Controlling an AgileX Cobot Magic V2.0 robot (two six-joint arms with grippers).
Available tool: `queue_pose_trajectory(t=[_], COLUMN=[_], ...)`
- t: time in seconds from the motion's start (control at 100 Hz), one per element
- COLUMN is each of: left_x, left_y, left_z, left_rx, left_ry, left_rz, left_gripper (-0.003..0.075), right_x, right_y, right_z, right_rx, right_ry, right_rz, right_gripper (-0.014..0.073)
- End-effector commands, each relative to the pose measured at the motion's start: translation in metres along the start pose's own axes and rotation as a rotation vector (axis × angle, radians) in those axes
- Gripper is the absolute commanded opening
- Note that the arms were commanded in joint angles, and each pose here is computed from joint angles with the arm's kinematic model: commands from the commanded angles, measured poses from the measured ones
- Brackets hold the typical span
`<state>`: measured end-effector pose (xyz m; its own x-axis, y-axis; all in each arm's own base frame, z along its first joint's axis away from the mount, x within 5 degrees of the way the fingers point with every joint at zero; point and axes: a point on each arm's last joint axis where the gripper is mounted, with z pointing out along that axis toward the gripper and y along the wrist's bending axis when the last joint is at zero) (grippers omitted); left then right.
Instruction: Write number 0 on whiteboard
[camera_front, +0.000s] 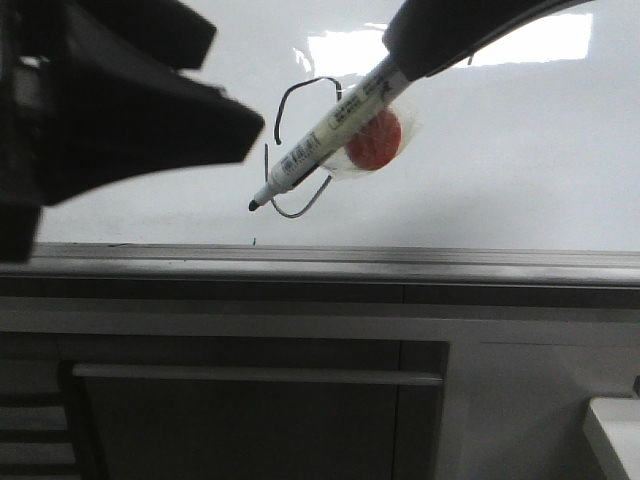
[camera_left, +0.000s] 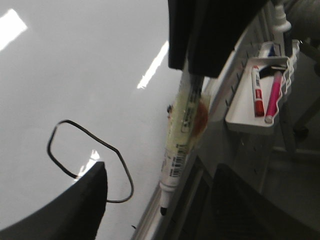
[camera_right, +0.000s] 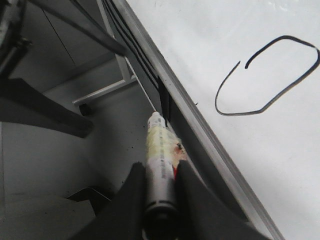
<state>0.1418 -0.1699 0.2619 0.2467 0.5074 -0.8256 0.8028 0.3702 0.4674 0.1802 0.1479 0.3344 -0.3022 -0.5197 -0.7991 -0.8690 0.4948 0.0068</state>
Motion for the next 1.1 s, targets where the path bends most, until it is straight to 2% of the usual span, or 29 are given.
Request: queue_pose_trajectory(t=[0.0,0.37,0.42,0.48,0.59,0.71,0.75,0.8,0.84,0.85,0.9,0.95,0.97,1.09], left_x=[-0.014,-0.015,-0.015,-0.015,-0.015,-0.015,-0.015,-0.014,-0.014,-0.014,-0.014,-0.012,-0.011,-0.001], left_y=[0.007,0.01,0.01,0.01,0.01,0.01,0.01,0.01,0.011,0.012,0.013,0.017,0.018,0.036], left_z=[0.01,0.035,0.035,0.035,0.035,0.035,0.035,0.035,0.035,0.035,0.035,0.035,0.035,0.032], left_rx=[-0.001,0.027,0.027,0.028,0.028,0.028,0.027,0.021,0.011,0.009,-0.009,-0.035,-0.048,-0.169], left_ry=[-0.079,-0.086,-0.086,-0.086,-0.084,-0.084,-0.082,-0.081,-0.081,-0.081,-0.076,-0.069,-0.063,-0.03], left_rz=[-0.005,-0.013,-0.013,-0.009,-0.009,-0.009,-0.012,-0.029,-0.061,-0.068,-0.125,-0.192,-0.227,-0.502], left_gripper=[0.0388,0.0365,0.0344,0.0251,-0.002,-0.002,-0.002,-0.002,-0.002,-0.002,-0.002,-0.002,-0.002,-0.002], right_x=[-0.014,-0.018,-0.018,-0.018,-0.018,-0.02,-0.021,-0.021,-0.022,-0.022,-0.024,-0.027,-0.029,-0.035], right_y=[0.002,0.013,0.013,0.013,0.013,0.011,0.011,0.01,0.009,0.009,0.007,0.003,0.002,-0.006], right_z=[-0.014,-0.021,-0.021,-0.021,-0.021,-0.022,-0.022,-0.022,-0.022,-0.022,-0.023,-0.023,-0.024,-0.027], right_rx=[0.027,-0.001,-0.001,0.0,0.003,0.027,0.031,0.041,0.05,0.053,0.077,0.114,0.132,0.216], right_ry=[-0.081,-0.118,-0.118,-0.119,-0.121,-0.142,-0.145,-0.154,-0.162,-0.164,-0.185,-0.217,-0.234,-0.308], right_rz=[-0.02,-0.04,-0.04,-0.04,-0.04,-0.044,-0.049,-0.048,-0.048,-0.048,-0.046,-0.042,-0.035,-0.028], right_gripper=[-0.0046,-0.0046,-0.0046,-0.0046,-0.0046,-0.0029,0.0019,0.0127,0.0287,0.0287,0.0494,0.064,0.0672,0.0613])
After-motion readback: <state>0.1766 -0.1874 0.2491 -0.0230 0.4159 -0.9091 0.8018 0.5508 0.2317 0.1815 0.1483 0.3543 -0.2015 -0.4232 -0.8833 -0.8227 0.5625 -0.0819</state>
